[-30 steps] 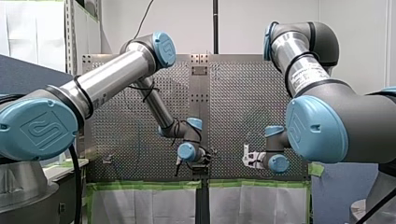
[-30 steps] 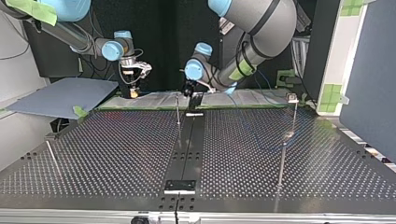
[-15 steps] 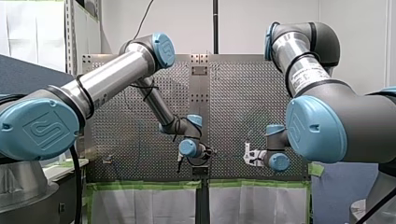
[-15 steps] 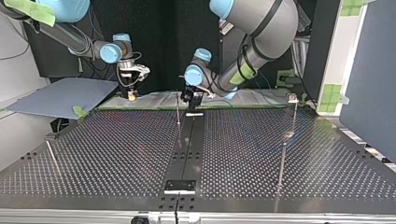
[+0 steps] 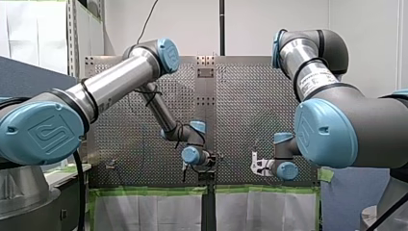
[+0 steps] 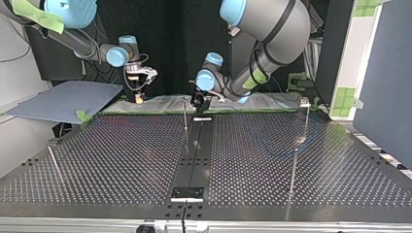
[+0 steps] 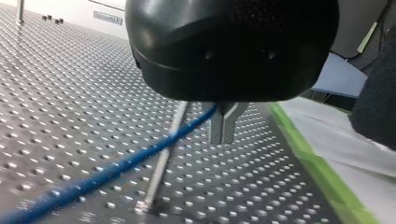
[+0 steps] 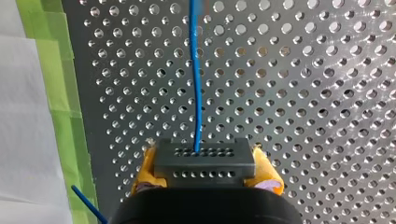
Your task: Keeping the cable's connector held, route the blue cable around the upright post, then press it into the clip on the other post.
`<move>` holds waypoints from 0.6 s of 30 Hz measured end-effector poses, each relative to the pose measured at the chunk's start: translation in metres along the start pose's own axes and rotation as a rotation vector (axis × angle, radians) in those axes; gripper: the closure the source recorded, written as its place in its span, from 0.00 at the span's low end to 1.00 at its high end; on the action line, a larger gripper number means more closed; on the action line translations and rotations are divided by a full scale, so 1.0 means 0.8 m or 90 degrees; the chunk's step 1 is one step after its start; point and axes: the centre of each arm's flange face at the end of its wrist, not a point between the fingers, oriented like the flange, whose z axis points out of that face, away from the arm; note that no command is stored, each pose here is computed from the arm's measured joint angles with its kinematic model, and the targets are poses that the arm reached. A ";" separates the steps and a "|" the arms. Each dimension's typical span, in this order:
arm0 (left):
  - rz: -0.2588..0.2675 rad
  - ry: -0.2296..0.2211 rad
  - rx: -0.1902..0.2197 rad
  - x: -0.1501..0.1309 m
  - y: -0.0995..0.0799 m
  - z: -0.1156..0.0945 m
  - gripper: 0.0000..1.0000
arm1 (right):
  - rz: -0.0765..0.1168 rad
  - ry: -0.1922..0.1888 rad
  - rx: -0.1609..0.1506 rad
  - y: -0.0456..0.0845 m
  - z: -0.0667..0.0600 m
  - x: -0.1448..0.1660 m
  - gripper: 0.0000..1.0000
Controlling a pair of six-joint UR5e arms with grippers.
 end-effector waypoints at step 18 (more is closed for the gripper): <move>-0.014 -0.007 -0.002 -0.007 0.017 0.018 1.00 | 0.002 0.012 -0.001 0.004 0.016 0.008 1.00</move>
